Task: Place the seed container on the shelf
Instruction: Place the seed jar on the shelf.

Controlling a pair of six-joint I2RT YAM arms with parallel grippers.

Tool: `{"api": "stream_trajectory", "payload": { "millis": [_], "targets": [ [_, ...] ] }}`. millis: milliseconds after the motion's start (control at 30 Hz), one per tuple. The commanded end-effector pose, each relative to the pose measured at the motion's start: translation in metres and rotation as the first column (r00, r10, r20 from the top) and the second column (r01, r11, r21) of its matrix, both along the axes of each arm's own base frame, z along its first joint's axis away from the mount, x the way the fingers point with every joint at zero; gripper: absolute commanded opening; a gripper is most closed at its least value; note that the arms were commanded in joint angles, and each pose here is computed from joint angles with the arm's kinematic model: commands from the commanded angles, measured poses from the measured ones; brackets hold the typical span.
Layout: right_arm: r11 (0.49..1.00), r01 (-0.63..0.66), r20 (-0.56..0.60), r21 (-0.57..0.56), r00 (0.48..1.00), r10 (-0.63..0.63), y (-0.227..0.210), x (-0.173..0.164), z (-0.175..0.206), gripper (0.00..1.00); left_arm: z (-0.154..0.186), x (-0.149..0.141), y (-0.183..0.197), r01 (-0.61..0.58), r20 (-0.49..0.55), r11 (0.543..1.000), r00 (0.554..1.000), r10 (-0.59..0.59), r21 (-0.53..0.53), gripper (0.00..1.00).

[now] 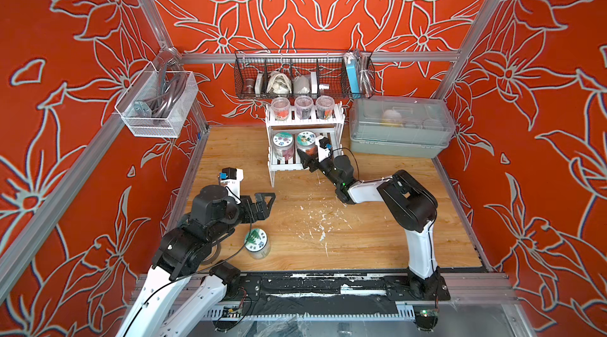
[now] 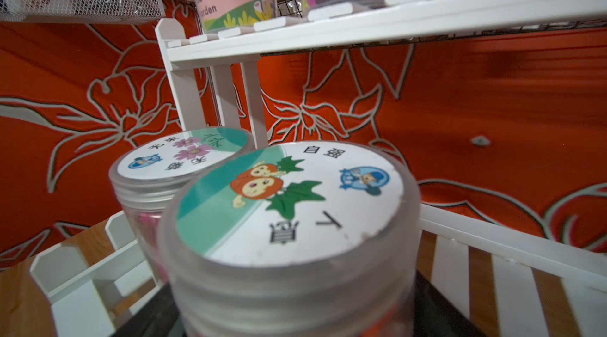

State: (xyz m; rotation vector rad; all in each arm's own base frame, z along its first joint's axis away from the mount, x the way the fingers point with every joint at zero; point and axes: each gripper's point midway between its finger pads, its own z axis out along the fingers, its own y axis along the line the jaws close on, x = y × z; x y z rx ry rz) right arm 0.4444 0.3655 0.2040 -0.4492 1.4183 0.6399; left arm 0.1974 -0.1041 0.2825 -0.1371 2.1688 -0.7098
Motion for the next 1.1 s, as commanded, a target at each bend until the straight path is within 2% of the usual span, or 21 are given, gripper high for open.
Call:
{"api": "stream_trajectory", "payload": {
  "millis": [0,200,333,600,1067],
  "targets": [
    [0.999,0.018,0.032,0.049,0.999,-0.02,-0.001,0.007,0.013,0.71,0.003,-0.001,0.004,-0.01,0.019,1.0,1.0,0.01,0.017,0.99],
    [1.0,0.007,0.013,0.024,1.0,-0.008,0.003,0.009,0.01,0.73,0.002,-0.001,0.004,-0.008,0.019,1.0,1.0,0.008,0.02,0.99],
    [1.0,-0.017,-0.016,-0.026,1.0,0.017,0.009,0.009,0.007,0.81,0.002,0.0,0.004,-0.009,0.016,1.0,1.0,0.009,0.018,0.99],
    [0.999,-0.011,-0.009,-0.042,1.0,0.01,0.006,0.007,0.012,0.9,0.0,0.001,0.003,-0.007,0.011,1.0,1.0,0.007,0.013,0.99],
    [0.995,-0.064,0.005,-0.081,0.998,0.064,0.009,-0.007,0.022,0.95,-0.001,-0.001,0.003,-0.008,0.002,1.0,1.0,0.008,0.012,0.99]
  ]
}}
